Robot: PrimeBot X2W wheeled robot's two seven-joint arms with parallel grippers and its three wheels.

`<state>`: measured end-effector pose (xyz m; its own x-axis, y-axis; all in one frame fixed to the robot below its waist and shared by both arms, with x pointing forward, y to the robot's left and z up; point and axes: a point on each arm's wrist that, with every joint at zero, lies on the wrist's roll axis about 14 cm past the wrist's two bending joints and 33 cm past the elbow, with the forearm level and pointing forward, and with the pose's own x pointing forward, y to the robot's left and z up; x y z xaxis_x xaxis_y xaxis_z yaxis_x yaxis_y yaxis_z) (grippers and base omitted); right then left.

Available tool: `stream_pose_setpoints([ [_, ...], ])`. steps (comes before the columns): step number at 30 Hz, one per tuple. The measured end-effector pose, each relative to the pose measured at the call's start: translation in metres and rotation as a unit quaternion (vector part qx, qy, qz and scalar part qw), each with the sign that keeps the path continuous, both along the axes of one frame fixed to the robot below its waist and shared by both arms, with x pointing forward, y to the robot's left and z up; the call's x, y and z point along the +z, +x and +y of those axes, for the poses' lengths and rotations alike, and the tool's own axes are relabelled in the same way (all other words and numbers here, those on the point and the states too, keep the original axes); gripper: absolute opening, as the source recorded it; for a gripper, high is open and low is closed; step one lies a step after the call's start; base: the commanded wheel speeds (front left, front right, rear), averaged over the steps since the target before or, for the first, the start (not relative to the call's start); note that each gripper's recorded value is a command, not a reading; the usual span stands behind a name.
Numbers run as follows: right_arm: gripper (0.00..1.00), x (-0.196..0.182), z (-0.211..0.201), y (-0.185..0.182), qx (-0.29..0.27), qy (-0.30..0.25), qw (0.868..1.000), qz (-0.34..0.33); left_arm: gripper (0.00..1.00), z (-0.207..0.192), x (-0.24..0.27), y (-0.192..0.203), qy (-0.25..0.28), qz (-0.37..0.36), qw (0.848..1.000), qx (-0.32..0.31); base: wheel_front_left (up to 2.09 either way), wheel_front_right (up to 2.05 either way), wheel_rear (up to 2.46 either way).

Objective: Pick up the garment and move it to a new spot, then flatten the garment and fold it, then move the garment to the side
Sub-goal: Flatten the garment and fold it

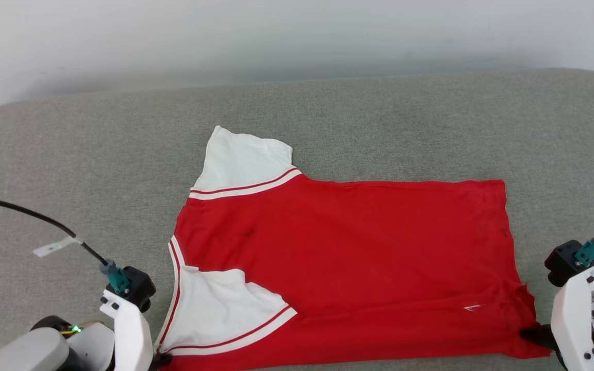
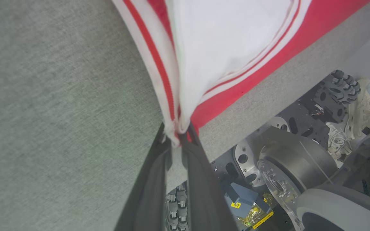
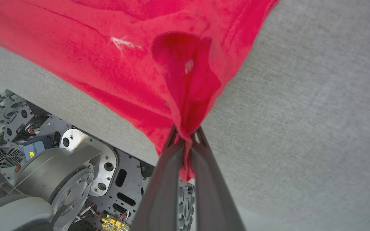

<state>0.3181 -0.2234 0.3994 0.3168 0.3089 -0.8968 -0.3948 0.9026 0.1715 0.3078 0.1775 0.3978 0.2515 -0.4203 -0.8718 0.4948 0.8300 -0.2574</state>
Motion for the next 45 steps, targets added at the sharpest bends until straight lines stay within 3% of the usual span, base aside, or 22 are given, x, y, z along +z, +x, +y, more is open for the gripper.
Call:
stream_pose_setpoints([
  [7, 0.00, -0.024, 0.008, -0.006, -0.022, 0.008, 1.000, 0.020, 0.00, 0.000, -0.021, -0.006, -0.001, 0.022, 1.000, 0.020, 0.00, 0.00, 0.00],
  [8, 0.18, -0.026, 0.009, -0.007, -0.024, 0.008, 0.999, 0.022, 0.00, 0.001, -0.021, -0.005, -0.001, 0.018, 1.000, 0.022, 0.00, 0.00, 0.00],
  [9, 0.50, -0.027, 0.009, -0.006, -0.026, 0.007, 0.999, 0.020, 0.67, 0.002, -0.021, -0.003, 0.001, 0.012, 1.000, 0.023, 0.00, 0.00, 0.00],
  [10, 1.00, -0.028, 0.008, -0.004, -0.031, 0.008, 0.999, 0.015, 1.00, 0.003, -0.020, 0.000, 0.004, -0.001, 1.000, 0.023, 0.00, 0.00, 0.00],
  [16, 1.00, -0.010, 0.014, 0.014, -0.036, 0.024, 0.997, -0.059, 1.00, 0.013, 0.003, 0.014, 0.014, -0.056, 0.998, 0.012, 0.00, 0.00, 0.00],
  [20, 1.00, 0.031, 0.019, 0.050, -0.048, 0.055, 0.979, -0.188, 1.00, 0.013, 0.040, 0.044, 0.006, -0.136, 0.991, 0.011, 0.00, 0.00, 0.00],
  [22, 1.00, 0.050, 0.018, 0.066, -0.061, 0.069, 0.964, -0.250, 1.00, 0.011, 0.059, 0.060, -0.001, -0.178, 0.984, 0.010, 0.00, 0.00, 0.00],
  [28, 1.00, 0.104, 0.010, 0.098, -0.119, 0.112, 0.896, -0.412, 1.00, 0.011, 0.096, 0.102, 0.004, -0.266, 0.964, 0.011, 0.00, 0.00, 0.00],
  [34, 1.00, 0.129, 0.006, 0.102, -0.151, 0.127, 0.836, -0.512, 1.00, 0.004, 0.120, 0.153, 0.004, -0.316, 0.949, 0.018, 0.00, 0.00, 0.00],
  [38, 1.00, 0.135, 0.004, 0.102, -0.170, 0.129, 0.804, -0.555, 1.00, -0.003, 0.127, 0.184, 0.008, -0.318, 0.948, 0.013, 0.00, 0.00, 0.00],
  [45, 1.00, 0.134, 0.009, 0.101, -0.162, 0.094, 0.779, -0.598, 1.00, -0.017, 0.122, 0.239, 0.019, -0.291, 0.956, 0.013, 0.00, 0.00, 0.00],
])
